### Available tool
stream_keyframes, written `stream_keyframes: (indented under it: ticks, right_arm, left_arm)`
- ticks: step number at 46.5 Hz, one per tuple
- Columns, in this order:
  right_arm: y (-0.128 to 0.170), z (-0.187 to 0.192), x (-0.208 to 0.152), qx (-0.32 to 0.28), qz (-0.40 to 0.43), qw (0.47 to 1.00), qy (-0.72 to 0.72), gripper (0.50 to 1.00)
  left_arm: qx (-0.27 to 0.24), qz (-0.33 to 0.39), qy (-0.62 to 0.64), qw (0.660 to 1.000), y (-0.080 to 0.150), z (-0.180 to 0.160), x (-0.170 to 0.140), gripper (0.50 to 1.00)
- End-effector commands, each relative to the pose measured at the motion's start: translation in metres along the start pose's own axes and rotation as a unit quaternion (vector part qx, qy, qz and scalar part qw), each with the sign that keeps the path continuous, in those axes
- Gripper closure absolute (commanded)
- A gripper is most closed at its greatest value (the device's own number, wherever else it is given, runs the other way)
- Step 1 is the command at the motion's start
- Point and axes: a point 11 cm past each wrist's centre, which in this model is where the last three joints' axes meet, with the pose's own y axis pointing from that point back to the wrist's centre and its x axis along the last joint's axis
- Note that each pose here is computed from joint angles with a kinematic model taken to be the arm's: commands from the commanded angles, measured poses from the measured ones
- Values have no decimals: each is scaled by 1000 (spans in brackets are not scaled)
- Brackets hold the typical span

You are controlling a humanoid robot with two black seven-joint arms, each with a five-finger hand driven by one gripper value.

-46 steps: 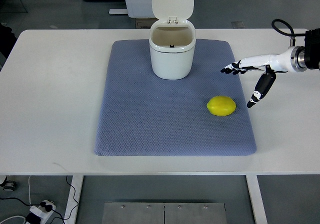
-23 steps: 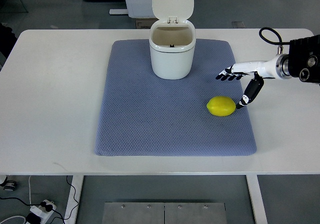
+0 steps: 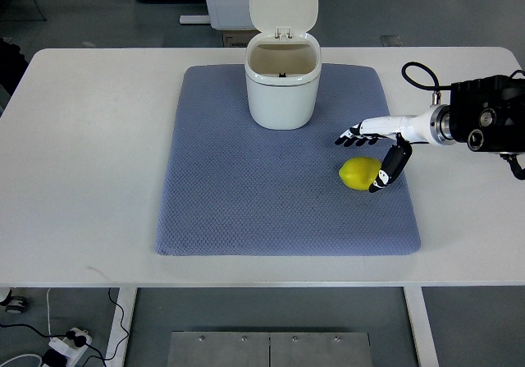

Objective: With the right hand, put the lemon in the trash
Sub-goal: 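Close the right hand's fingers around the yellow lemon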

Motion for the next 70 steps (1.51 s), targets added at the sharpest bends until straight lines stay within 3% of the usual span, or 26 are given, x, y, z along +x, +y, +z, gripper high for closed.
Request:
stream_keyframes:
  ticks: [1, 15, 34, 55, 57, 66, 68, 70]
  right_arm:
    - [-2, 1, -3, 0, 1, 1000, -1, 592]
    - [-8, 4, -10, 0, 2, 1000, -2, 636]
    - [-8, 4, -8, 1, 6, 1000, 0, 733]
    - [-10, 5, -13, 1, 2, 1000, -3, 741]
    - [-10, 5, -13, 2, 1, 1000, -3, 766]
    - [-10, 4, -13, 2, 3, 1000, 2, 969]
    - [-10, 4, -13, 2, 2, 1000, 3, 1000]
    - [-10, 4, -12, 2, 3, 1000, 3, 1000]
  left_arm:
    - [0, 0, 0, 1000, 0, 0, 0, 500]
    - [0, -1, 0, 1000, 0, 0, 0, 500]
    - [0, 0, 0, 1000, 0, 0, 0, 500]
    - [0, 0, 0, 1000, 0, 0, 0, 500]
    - [0, 0, 0, 1000, 0, 0, 0, 500]
    - [1, 0, 0, 1000, 0, 0, 0, 500]
    - [0, 0, 0, 1000, 0, 0, 0, 500]
    - [0, 0, 0, 1000, 0, 0, 0, 500]
